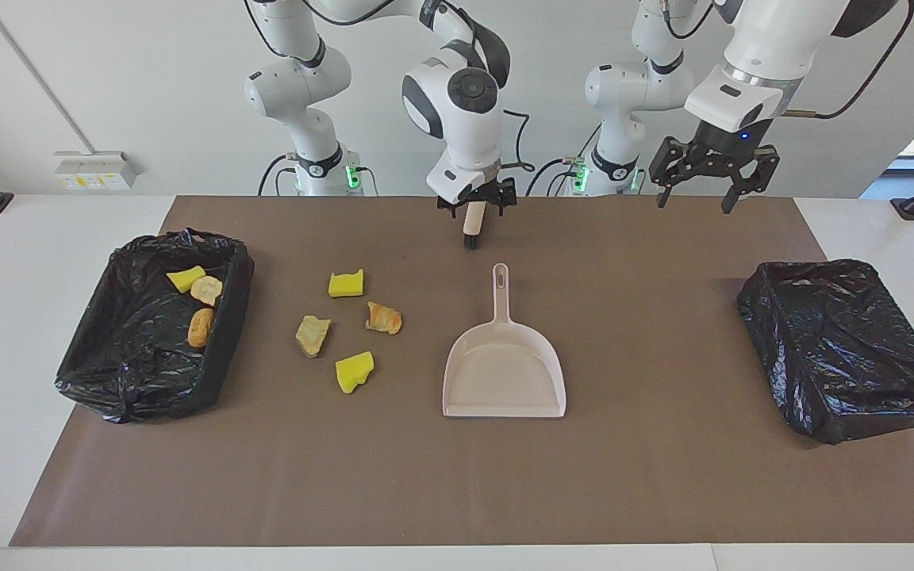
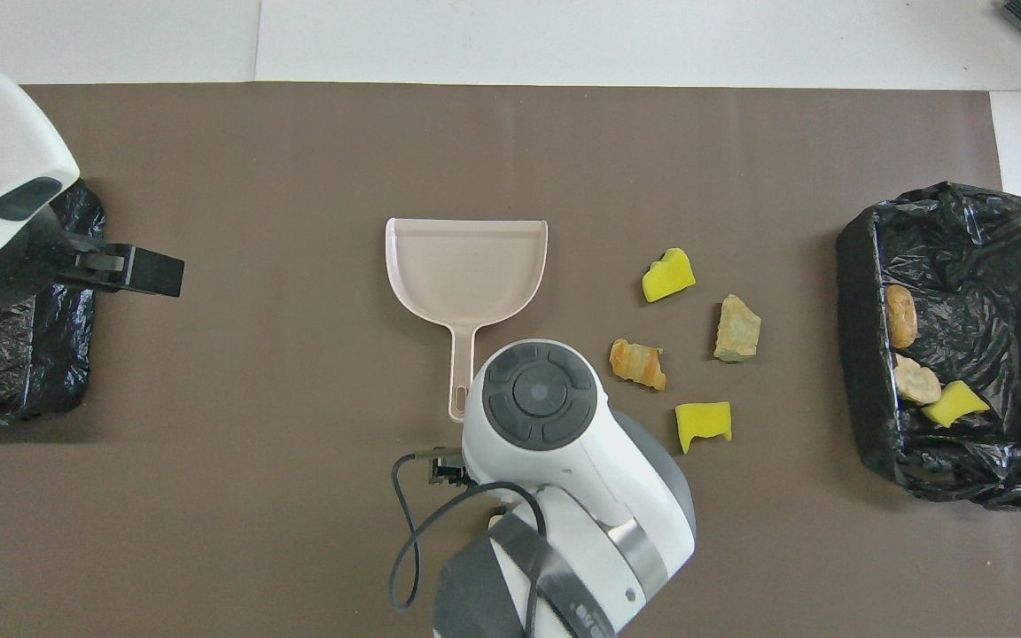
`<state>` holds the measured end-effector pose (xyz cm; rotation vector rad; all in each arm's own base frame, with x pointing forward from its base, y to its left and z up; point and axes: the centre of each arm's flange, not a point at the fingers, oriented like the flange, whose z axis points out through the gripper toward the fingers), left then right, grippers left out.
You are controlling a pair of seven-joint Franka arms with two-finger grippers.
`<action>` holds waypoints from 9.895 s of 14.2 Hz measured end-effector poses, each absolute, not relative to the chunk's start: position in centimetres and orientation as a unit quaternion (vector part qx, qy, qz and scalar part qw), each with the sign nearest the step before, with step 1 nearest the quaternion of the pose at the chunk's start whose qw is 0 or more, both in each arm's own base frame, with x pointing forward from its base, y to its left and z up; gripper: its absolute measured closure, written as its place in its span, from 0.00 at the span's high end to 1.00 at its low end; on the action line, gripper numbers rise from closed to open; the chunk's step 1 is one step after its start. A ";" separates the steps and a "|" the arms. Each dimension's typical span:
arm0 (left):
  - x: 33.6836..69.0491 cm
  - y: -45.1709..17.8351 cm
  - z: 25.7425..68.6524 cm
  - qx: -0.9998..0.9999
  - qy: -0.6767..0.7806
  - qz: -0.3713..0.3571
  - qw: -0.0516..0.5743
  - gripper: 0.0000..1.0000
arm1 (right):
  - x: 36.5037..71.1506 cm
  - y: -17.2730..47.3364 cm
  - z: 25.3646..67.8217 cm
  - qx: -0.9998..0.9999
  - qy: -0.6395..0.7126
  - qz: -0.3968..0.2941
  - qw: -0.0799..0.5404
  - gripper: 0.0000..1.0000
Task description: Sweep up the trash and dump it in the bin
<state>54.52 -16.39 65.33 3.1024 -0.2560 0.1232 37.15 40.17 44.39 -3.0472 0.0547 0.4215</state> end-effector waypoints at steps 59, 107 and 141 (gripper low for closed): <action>49.5 -32.5 39.2 0.788 -0.612 -0.043 -0.053 0.33 | 46.8 8.8 36.5 -0.955 -0.140 0.080 -0.248 0.27; 42.8 -34.3 36.9 0.762 -0.636 -0.093 -0.071 0.33 | 36.7 16.7 30.3 -0.964 0.097 0.240 0.065 0.27; 49.4 -33.6 36.8 0.831 -0.544 -0.098 -0.052 0.33 | 58.4 18.8 31.1 -0.895 -0.307 0.161 -0.282 0.27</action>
